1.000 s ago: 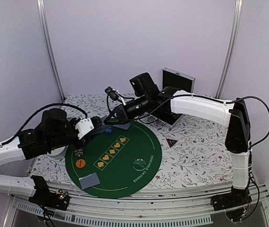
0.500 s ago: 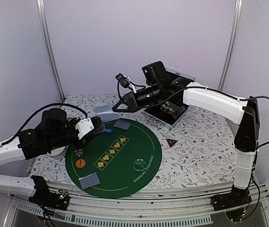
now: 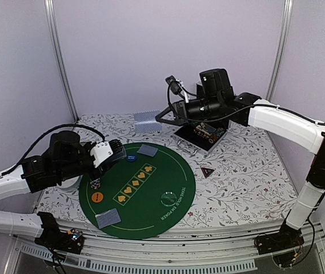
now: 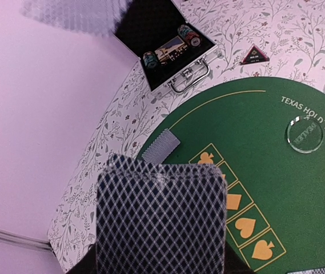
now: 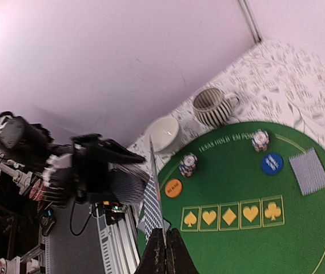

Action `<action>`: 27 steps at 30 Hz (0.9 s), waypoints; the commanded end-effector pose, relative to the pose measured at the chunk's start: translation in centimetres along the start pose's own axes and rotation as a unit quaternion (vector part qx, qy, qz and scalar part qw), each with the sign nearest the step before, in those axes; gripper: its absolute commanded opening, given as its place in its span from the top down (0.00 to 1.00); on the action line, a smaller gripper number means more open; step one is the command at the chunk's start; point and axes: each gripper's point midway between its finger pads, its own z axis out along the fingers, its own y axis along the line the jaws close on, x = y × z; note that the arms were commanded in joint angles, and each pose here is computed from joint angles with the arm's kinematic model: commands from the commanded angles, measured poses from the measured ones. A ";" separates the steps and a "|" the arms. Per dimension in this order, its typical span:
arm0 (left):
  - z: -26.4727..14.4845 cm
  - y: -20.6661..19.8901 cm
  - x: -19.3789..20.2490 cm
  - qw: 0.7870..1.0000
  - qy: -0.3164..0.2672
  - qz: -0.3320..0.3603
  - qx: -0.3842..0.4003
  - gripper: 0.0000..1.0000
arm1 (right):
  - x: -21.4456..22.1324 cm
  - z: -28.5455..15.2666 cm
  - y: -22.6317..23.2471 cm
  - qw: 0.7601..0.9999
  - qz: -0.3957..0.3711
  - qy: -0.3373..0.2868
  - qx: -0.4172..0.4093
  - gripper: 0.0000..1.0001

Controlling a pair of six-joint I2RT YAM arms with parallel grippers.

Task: Distribute texas hold em gaming equipment
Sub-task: Distribute the poker card in the big blind area.

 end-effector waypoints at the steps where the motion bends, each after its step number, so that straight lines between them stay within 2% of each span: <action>1: -0.9 1.7 -1.8 0.999 -0.026 -0.019 -0.031 0.57 | 9.4 4.2 -6.8 0.985 0.127 0.081 0.078 0.98; 6: -1.1 2.4 -1.9 0.998 -0.026 -0.022 -0.047 0.57 | 15.9 11.7 -1.4 0.974 0.147 0.164 -0.060 0.98; 8: -1.2 2.7 -1.9 0.998 -0.027 -0.024 -0.052 0.57 | 18.1 14.2 0.5 0.961 0.162 0.189 -0.117 0.98; 11: -1.3 2.9 -2.0 0.998 -0.028 -0.025 -0.057 0.57 | 21.6 17.5 2.2 0.942 0.196 0.226 -0.151 0.98; 14: -1.3 3.0 -2.1 0.997 -0.028 -0.027 -0.060 0.57 | 25.6 20.5 2.6 0.925 0.227 0.262 -0.157 0.98; 18: -1.4 3.0 -2.1 0.997 -0.030 -0.031 -0.059 0.57 | 27.9 22.6 3.3 0.911 0.251 0.281 -0.166 0.98; 27: -2.6 3.3 -2.7 0.996 -0.053 -0.040 -0.060 0.55 | 29.0 22.8 1.9 0.917 0.264 0.273 -0.120 0.97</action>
